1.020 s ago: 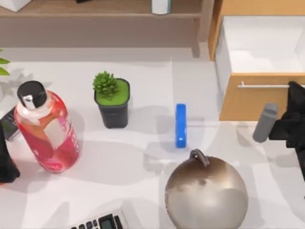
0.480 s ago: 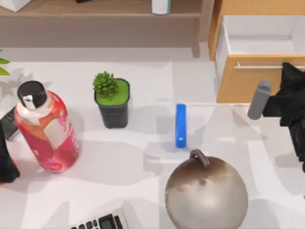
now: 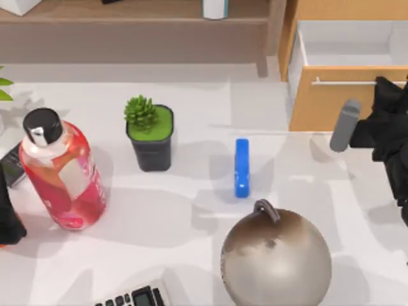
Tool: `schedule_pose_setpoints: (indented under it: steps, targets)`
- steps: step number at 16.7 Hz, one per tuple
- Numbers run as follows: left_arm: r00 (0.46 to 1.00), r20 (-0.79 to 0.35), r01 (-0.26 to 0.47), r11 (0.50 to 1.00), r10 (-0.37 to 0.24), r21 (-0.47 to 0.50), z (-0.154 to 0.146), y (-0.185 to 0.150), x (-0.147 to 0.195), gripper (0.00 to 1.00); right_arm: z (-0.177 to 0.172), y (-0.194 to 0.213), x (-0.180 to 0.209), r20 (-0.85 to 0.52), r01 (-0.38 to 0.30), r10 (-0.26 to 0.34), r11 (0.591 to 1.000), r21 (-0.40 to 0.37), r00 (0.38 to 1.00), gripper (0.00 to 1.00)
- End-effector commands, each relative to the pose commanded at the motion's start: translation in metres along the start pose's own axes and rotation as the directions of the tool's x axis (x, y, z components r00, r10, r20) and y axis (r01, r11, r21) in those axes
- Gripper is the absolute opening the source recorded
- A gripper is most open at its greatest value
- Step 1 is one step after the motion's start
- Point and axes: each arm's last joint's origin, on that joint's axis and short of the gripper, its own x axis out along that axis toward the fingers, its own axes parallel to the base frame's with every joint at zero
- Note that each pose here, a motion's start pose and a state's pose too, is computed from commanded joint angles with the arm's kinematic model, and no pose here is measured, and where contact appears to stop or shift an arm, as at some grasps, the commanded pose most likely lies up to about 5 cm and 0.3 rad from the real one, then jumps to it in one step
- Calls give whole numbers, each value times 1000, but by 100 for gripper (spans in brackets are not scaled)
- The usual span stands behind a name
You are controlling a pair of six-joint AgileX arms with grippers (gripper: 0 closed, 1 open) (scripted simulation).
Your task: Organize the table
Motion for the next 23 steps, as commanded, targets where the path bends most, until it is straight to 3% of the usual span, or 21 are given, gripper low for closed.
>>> schedule_pose_setpoints:
  steps: [8, 15, 23]
  targets:
    - [1000, 0, 0, 1000, 0, 0, 0, 0, 0, 100, 1, 1, 53, 4, -4, 4, 1000, -2, 1000, 0]
    - [1000, 0, 0, 1000, 0, 0, 0, 0, 0, 100, 2, -1, 61, 4, -1, 1, 1000, 2, 1000, 0]
    - [1000, 0, 0, 1000, 0, 0, 0, 0, 0, 100, 4, 1, 109, 10, -7, 7, 1000, 0, 1000, 0]
